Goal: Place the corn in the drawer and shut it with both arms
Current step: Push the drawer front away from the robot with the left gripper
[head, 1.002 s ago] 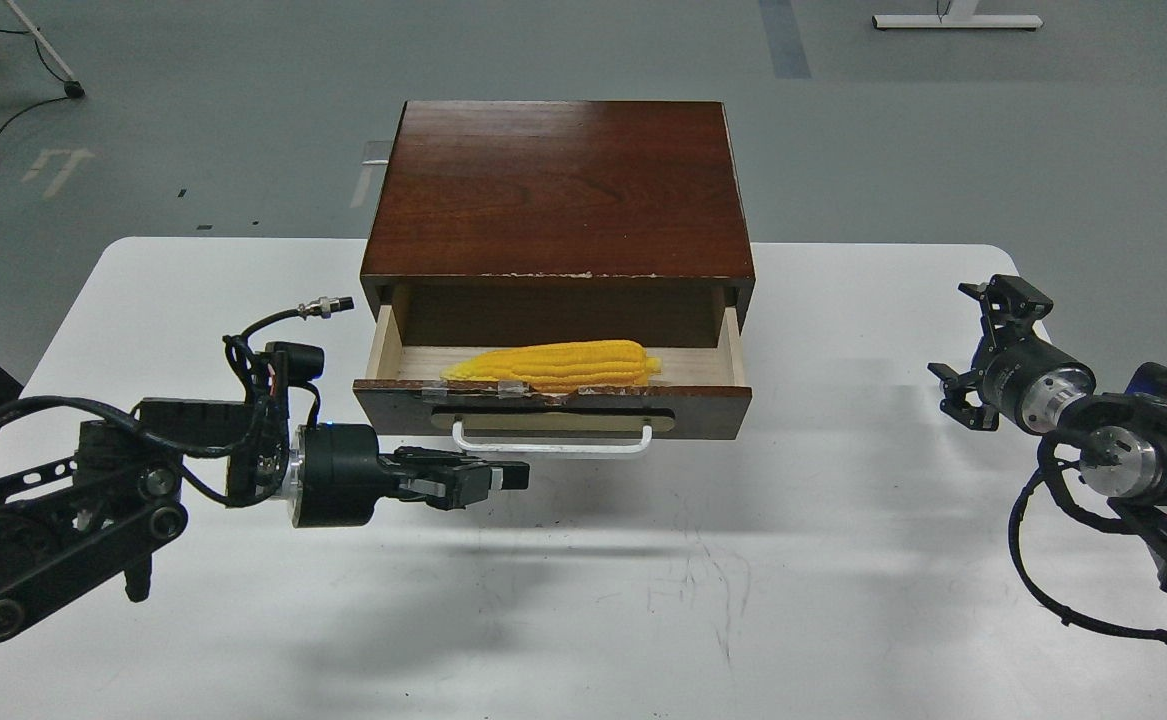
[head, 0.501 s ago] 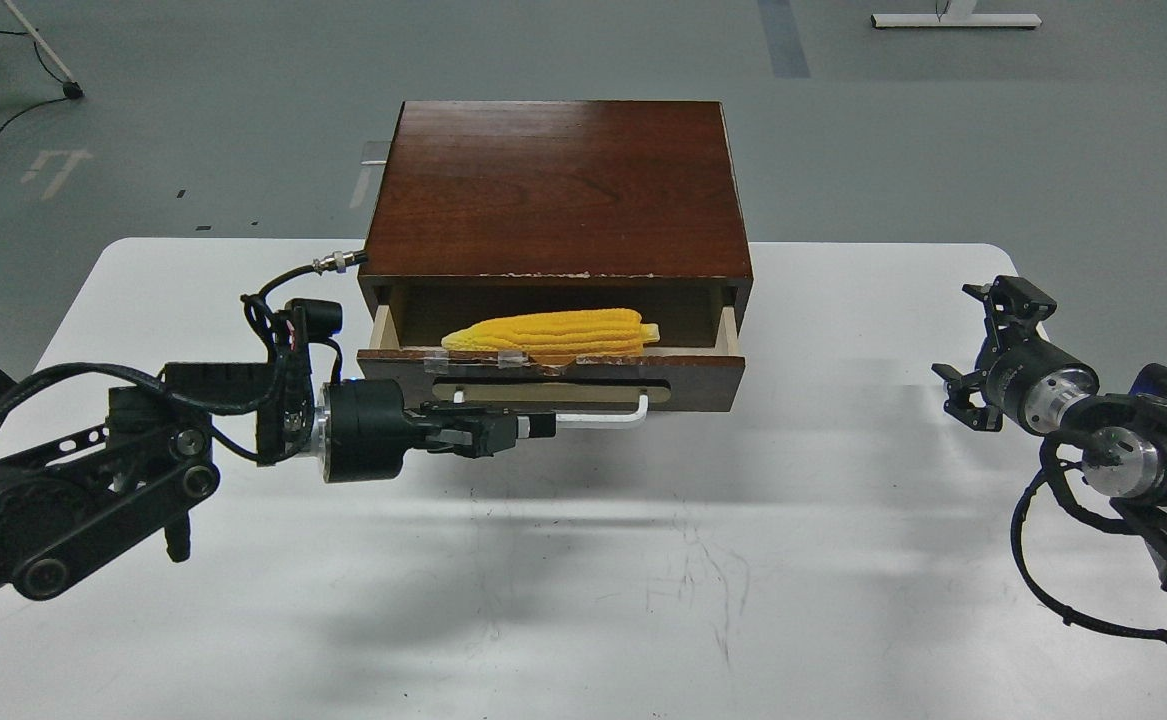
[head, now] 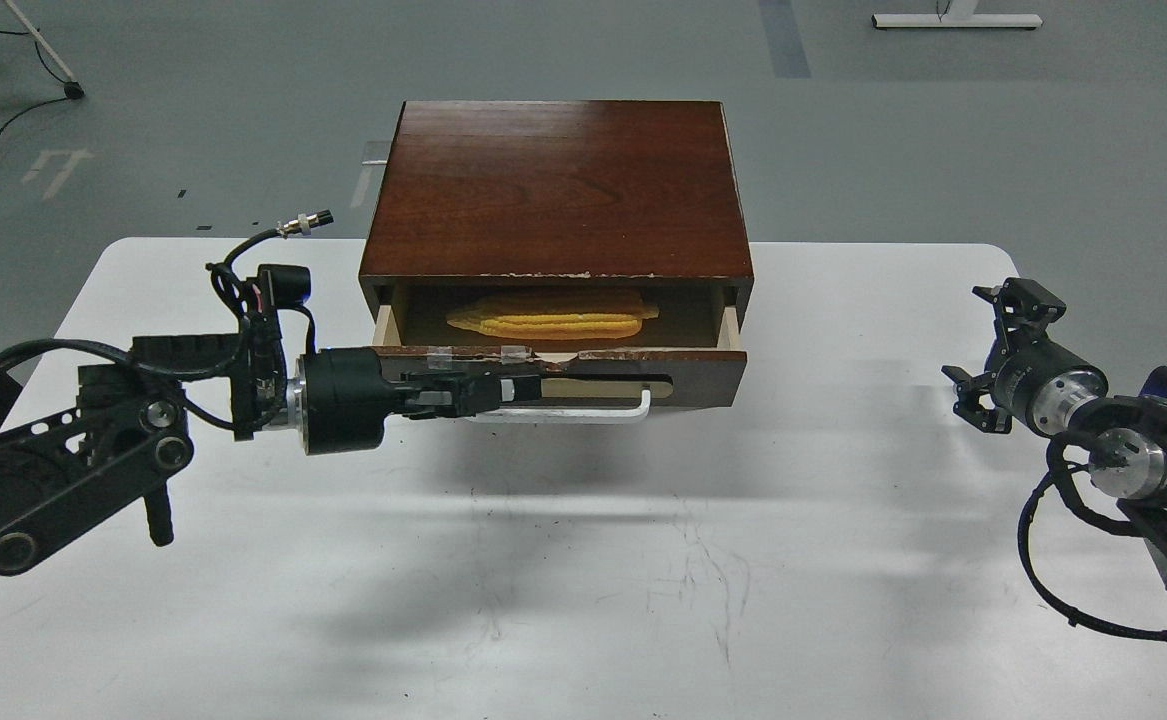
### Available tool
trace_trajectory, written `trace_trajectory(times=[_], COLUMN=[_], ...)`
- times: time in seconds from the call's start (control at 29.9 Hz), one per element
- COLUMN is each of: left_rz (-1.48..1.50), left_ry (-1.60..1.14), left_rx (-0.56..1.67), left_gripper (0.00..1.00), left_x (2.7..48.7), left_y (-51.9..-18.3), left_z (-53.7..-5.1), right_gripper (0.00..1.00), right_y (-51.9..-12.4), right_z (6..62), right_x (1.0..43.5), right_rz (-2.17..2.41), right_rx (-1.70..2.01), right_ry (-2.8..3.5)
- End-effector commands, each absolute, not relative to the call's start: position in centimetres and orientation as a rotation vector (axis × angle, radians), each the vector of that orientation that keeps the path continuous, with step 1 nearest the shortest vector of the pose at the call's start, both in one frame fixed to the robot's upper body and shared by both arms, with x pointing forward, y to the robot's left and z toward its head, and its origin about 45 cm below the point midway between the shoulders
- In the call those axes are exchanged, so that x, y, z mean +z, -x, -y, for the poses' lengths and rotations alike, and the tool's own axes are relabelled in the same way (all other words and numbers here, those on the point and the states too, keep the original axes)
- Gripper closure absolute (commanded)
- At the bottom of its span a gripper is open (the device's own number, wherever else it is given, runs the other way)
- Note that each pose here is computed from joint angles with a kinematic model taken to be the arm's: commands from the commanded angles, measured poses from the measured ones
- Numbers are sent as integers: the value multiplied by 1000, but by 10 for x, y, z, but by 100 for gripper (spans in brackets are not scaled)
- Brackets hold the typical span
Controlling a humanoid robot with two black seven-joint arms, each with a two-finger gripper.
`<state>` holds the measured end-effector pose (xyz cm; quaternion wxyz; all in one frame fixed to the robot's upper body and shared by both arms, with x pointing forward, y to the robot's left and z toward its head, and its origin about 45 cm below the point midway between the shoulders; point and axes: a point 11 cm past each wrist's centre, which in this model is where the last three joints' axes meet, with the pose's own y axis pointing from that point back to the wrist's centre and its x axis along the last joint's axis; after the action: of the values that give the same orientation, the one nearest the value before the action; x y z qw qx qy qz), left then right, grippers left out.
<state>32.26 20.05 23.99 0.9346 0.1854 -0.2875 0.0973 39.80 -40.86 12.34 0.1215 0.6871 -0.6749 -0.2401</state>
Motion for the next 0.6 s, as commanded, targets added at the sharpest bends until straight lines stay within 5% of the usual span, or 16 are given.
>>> trace_trajectory(times=[0.0, 0.57], left_rz=[598, 538], left_ry=[-373, -438], left_rx=[169, 171], left_gripper=[100, 100], left_x=[247, 213], left_y=[-312, -311], left_z=[-201, -209], right_gripper=[0, 0], right_y=[-398, -395], right_z=[408, 408], right_x=[123, 120], right_rz=[1970, 1966], right_rx=[-702, -708], right_ry=[-2006, -2002])
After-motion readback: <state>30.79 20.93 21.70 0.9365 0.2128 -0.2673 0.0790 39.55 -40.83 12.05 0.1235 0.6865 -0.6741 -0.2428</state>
